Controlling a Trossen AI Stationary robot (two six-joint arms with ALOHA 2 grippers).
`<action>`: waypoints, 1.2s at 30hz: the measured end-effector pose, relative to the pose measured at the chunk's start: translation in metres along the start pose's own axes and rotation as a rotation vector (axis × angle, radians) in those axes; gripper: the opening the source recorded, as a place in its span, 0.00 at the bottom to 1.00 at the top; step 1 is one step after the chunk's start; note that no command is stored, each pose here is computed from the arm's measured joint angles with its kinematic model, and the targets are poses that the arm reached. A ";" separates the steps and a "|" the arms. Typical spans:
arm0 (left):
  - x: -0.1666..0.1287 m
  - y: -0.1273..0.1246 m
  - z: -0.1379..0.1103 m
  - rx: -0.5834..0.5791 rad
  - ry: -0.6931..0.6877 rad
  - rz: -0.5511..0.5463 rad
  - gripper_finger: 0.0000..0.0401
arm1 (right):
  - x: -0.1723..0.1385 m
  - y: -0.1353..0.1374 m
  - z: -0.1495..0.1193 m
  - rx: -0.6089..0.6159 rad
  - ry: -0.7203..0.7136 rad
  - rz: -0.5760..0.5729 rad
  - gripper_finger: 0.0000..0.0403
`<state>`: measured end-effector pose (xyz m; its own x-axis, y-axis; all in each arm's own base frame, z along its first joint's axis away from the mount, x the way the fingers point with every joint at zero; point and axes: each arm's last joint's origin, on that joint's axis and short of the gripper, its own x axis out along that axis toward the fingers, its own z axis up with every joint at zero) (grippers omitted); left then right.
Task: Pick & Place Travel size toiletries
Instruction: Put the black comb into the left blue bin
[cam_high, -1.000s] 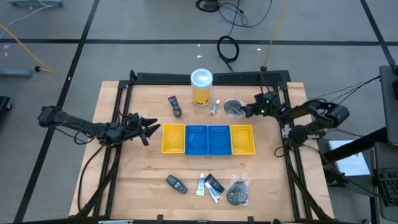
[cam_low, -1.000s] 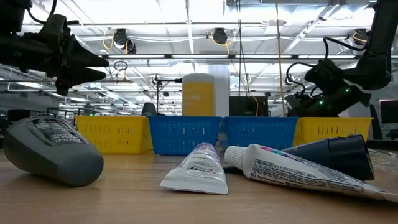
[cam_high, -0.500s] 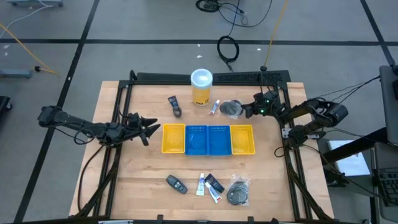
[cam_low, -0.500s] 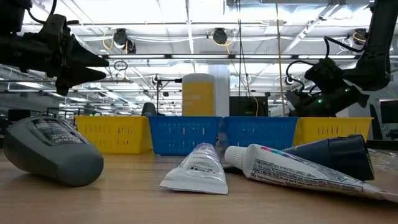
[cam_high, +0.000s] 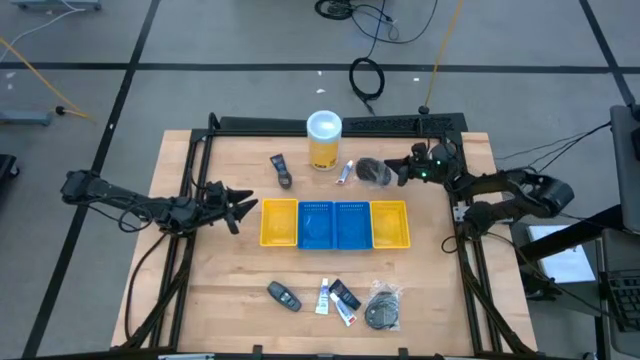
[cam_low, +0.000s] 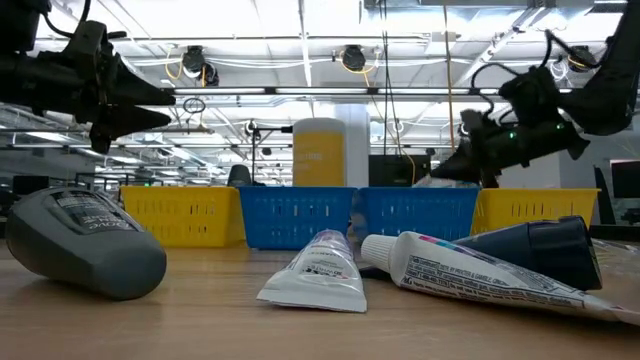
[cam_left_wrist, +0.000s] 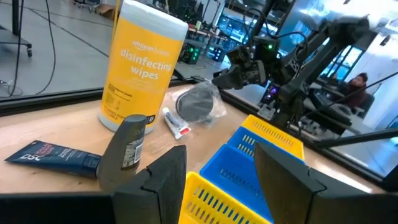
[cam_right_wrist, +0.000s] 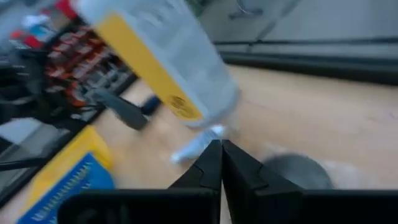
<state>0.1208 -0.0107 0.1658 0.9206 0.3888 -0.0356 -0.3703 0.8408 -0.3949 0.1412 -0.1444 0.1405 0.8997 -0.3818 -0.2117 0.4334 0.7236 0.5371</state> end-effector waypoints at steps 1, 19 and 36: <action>0.000 -0.001 0.001 -0.014 -0.006 -0.011 0.46 | -0.001 0.004 0.003 -0.008 -0.016 0.019 0.00; 0.000 -0.013 0.018 -0.101 -0.125 -0.228 0.46 | 0.000 0.096 0.065 -0.187 -0.069 0.310 0.00; 0.058 -0.068 0.047 0.178 -0.129 -0.334 0.46 | 0.003 0.177 0.068 -0.297 -0.030 0.552 0.00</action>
<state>0.1936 -0.0273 0.2337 0.9752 0.1173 0.1878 -0.0790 0.9766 -0.1998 0.2169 -0.0566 0.2909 0.9951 0.0809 0.0576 -0.0949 0.9459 0.3103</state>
